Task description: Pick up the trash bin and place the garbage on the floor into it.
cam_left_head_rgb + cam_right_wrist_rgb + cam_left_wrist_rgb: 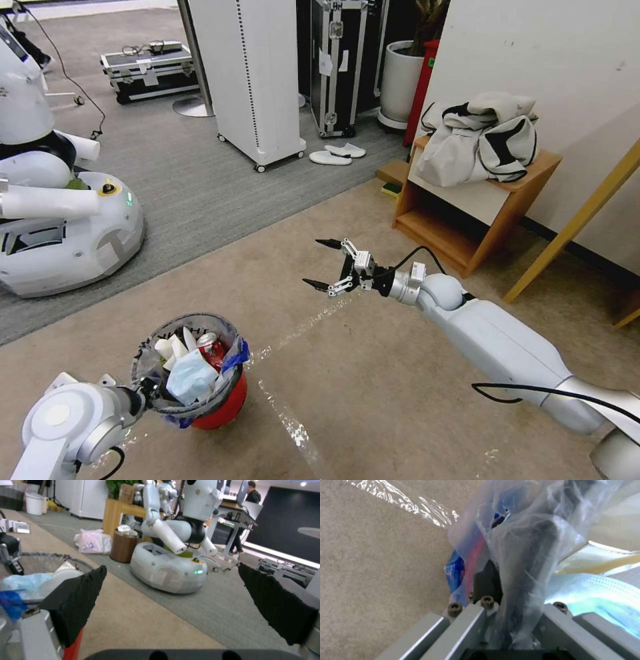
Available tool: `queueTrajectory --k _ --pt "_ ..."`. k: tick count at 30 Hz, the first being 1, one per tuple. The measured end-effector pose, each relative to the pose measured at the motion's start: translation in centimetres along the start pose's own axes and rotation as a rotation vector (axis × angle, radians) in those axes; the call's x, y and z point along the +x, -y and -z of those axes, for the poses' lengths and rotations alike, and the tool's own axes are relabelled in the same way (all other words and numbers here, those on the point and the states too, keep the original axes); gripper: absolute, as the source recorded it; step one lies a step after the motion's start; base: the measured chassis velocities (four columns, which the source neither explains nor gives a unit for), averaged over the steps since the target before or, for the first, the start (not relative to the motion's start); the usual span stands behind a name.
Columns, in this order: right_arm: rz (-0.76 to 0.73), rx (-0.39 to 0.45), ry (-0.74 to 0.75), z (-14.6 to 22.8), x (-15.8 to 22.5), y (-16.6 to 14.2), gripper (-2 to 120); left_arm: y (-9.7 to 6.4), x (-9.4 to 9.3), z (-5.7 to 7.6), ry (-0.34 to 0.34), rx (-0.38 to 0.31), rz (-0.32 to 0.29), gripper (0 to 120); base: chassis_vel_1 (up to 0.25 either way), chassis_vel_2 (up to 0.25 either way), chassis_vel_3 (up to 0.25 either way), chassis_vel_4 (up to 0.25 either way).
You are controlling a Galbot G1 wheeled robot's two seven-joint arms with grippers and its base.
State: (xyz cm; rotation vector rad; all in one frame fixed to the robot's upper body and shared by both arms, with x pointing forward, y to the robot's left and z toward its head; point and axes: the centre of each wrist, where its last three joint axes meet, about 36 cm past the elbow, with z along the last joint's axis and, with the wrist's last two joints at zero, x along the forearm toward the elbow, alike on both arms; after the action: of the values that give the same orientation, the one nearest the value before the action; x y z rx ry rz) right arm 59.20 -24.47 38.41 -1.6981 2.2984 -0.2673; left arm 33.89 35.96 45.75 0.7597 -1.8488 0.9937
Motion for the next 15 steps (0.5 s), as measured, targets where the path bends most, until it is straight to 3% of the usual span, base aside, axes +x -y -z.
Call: queueTrajectory --k 15 --pt "-0.008 -0.008 -0.015 -0.66 0.73 -0.38 100 0.04 -1.14 0.25 -0.007 -0.006 0.016 0 0.0 0.0 0.0 0.0"
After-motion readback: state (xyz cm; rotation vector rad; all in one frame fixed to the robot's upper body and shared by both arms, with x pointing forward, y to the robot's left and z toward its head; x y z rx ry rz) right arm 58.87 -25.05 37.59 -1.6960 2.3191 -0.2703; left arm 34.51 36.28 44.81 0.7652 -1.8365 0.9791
